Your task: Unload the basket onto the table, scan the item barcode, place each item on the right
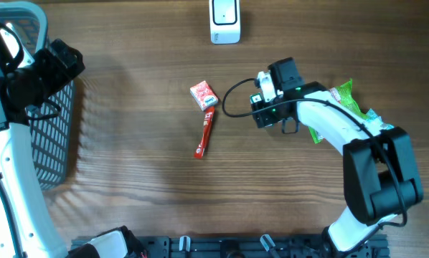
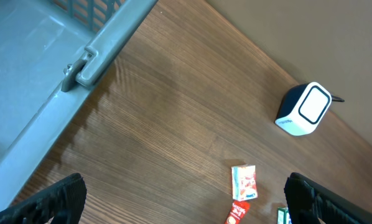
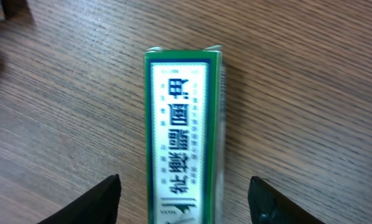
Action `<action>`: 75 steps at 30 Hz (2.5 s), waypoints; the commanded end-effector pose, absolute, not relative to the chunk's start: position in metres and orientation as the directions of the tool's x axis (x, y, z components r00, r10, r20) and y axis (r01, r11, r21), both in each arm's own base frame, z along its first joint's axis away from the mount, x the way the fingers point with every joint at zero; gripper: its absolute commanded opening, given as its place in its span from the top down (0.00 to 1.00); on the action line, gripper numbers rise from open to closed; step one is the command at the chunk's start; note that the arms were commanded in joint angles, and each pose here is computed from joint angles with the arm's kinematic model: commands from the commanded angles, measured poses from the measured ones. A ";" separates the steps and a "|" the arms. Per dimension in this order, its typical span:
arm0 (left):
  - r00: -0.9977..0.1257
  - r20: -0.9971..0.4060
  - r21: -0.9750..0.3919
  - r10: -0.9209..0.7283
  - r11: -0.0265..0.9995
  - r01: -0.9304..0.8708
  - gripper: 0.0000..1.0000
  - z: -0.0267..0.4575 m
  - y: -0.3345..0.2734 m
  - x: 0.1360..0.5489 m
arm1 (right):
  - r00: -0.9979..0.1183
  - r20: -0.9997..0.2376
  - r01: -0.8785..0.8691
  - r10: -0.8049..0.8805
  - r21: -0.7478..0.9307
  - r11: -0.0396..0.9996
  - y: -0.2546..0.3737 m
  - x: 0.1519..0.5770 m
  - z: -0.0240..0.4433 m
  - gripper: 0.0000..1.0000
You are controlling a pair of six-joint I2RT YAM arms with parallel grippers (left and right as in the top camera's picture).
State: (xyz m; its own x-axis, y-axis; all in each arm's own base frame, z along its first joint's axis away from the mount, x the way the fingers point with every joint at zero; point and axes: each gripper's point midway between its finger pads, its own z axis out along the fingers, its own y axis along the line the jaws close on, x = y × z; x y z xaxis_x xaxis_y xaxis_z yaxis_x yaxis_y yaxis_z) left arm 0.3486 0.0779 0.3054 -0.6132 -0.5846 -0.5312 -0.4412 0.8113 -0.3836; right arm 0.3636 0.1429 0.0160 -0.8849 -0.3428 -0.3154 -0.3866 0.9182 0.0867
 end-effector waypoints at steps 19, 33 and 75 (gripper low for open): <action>-0.619 -0.543 -0.385 -0.567 0.823 -0.417 0.00 0.309 0.075 0.350 | -0.899 -0.237 -0.389 -0.368 0.049 0.920 0.139 0.355 -0.021 0.55; -0.619 -0.543 -0.385 -0.567 0.823 -0.417 0.00 0.309 0.075 0.350 | -0.883 -0.317 -0.392 -0.345 0.094 0.915 0.150 0.360 0.045 0.75; -0.619 -0.543 -0.385 -0.567 0.823 -0.417 0.00 0.309 0.075 0.350 | -0.933 -0.360 -0.354 -0.003 0.917 0.185 0.281 0.542 0.235 0.84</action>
State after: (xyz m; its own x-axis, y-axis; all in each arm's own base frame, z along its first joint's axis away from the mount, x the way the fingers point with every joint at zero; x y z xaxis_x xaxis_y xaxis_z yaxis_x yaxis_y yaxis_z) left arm 0.3487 0.0779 0.3054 -0.6130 -0.5846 -0.5315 -0.4411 0.8113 -0.3836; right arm 0.5369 0.2787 0.2357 -0.8713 -0.0028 -0.4908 -0.4546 0.3817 0.8048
